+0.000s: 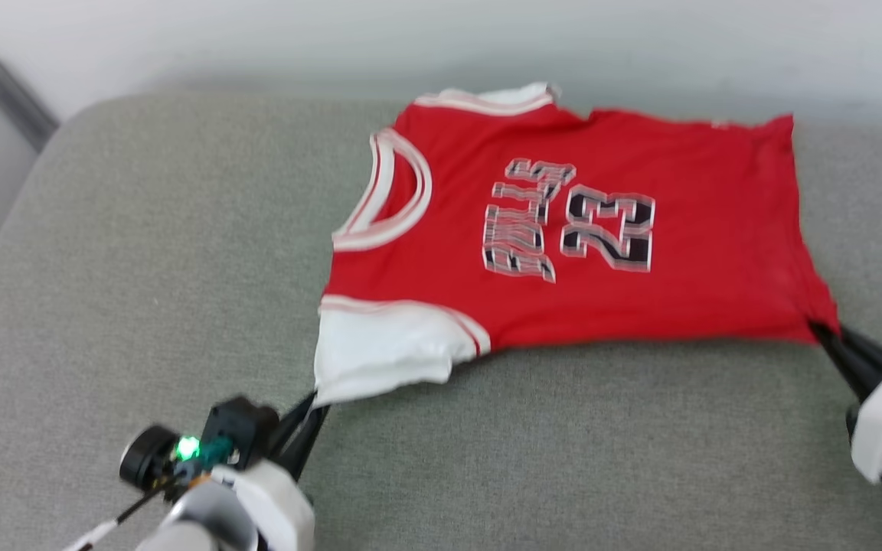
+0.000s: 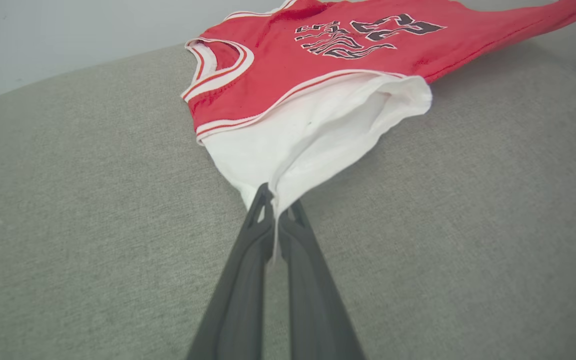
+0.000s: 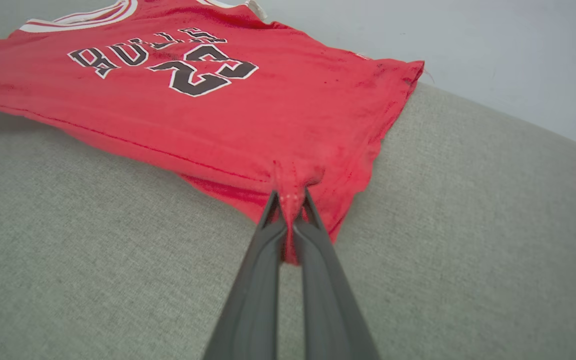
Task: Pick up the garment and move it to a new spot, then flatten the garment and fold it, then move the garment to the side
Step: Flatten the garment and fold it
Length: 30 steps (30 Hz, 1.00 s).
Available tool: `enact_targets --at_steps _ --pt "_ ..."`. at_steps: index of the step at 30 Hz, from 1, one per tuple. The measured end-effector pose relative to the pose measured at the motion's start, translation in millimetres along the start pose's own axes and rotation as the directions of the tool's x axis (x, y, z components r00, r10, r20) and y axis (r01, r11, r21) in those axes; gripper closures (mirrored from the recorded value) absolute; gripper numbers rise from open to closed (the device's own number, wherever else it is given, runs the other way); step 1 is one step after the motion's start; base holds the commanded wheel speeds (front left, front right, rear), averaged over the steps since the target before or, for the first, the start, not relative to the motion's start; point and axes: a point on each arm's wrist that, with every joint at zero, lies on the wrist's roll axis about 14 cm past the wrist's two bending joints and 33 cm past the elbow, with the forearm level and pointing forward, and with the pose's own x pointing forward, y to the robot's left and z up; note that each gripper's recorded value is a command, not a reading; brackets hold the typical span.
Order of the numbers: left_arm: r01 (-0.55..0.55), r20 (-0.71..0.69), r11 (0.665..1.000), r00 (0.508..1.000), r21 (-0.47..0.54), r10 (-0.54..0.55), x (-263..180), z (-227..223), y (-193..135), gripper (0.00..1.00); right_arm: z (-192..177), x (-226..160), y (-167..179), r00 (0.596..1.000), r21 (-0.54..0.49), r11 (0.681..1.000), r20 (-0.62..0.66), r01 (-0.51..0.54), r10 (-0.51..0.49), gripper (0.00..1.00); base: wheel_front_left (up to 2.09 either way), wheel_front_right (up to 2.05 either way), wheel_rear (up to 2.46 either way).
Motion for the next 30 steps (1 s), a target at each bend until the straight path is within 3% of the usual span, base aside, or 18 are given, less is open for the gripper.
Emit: enact_targets --at_steps 13,21,30 --pt "0.088 -0.151 0.993 0.983 -0.081 -0.1 -77 -31 -54 1.0 -55 -77 12 0.991 0.133 0.989 -0.125 0.056 -0.039 1.0 0.0 0.0 0.0" --pt "0.117 -0.33 0.978 0.929 -0.172 -0.169 -112 -68 -76 1.0 -94 -121 18 0.966 0.189 0.978 -0.255 0.093 -0.043 1.0 0.0 0.0 0.0" --pt "0.119 -0.228 0.985 0.963 -0.123 -0.144 -86 -36 -63 1.0 -82 -120 26 0.975 0.234 0.969 -0.222 0.081 -0.028 1.0 0.0 0.0 0.0"
